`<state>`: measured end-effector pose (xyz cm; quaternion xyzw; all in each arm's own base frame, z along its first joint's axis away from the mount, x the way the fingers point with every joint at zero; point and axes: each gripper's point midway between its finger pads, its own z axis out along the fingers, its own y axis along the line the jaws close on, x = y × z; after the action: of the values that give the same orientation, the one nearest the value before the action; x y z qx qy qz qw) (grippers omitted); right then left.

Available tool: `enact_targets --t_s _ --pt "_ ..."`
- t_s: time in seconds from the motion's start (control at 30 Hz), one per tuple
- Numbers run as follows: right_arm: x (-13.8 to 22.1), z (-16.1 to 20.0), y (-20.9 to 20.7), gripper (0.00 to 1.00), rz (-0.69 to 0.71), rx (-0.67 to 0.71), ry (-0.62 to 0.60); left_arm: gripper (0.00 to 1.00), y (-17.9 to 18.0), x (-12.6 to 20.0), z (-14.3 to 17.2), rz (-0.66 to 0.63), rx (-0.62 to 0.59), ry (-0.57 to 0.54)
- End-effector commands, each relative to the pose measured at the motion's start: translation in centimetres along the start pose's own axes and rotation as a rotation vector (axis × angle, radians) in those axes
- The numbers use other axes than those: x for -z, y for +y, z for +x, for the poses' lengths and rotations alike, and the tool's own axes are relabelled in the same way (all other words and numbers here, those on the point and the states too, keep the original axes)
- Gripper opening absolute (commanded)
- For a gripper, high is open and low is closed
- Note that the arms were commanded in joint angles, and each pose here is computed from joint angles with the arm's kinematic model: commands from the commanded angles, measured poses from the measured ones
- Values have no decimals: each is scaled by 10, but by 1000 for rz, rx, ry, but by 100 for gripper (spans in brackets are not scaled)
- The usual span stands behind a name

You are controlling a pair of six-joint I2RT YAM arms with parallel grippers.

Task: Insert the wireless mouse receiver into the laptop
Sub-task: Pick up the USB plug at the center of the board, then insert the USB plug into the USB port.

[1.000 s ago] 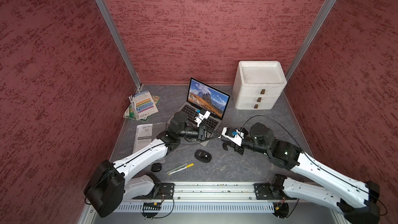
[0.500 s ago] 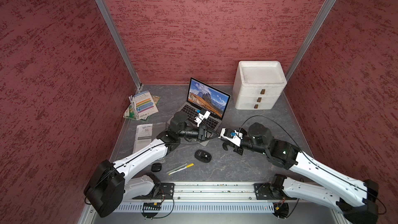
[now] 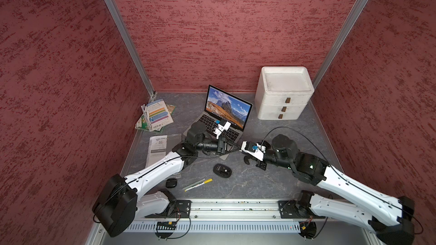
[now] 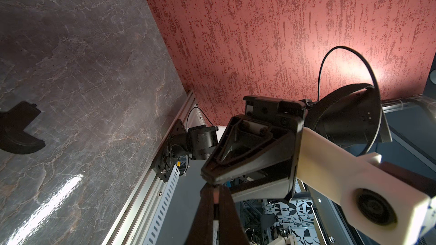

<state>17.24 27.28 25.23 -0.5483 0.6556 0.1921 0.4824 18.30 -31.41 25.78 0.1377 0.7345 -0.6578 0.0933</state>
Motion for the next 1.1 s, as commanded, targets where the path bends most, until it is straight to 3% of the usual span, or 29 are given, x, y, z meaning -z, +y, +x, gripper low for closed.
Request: enact_targets --t_s 0.0,0.1,0.17,0.23,0.4,0.57,0.67,0.83,1.07 --pt "1 -9 -8 8 40 11 -9 9 -7 -3 -5 10 -30 -4" --pt "-7 7 -14 6 77 -18 60 66 4 10 -18 -30 -34 -82" --pt "-20 27 -22 5 98 -68 120 84 20 26 -30 -96 -25 -159" --pt "-31 48 -35 3 123 -147 173 90 47 54 -47 -210 -4 -269" --pt "-69 96 -69 0 201 -341 261 94 123 122 -84 -551 33 -442" --pt "-113 150 -89 0 244 -499 357 94 189 178 -136 -761 63 -526" --pt "-127 167 -105 0 277 -565 396 93 218 196 -162 -875 64 -527" --pt "-144 192 -114 0 266 -606 475 94 261 205 -195 -952 67 -484" --pt "-160 214 -126 0 285 -621 528 95 296 204 -230 -933 80 -446"
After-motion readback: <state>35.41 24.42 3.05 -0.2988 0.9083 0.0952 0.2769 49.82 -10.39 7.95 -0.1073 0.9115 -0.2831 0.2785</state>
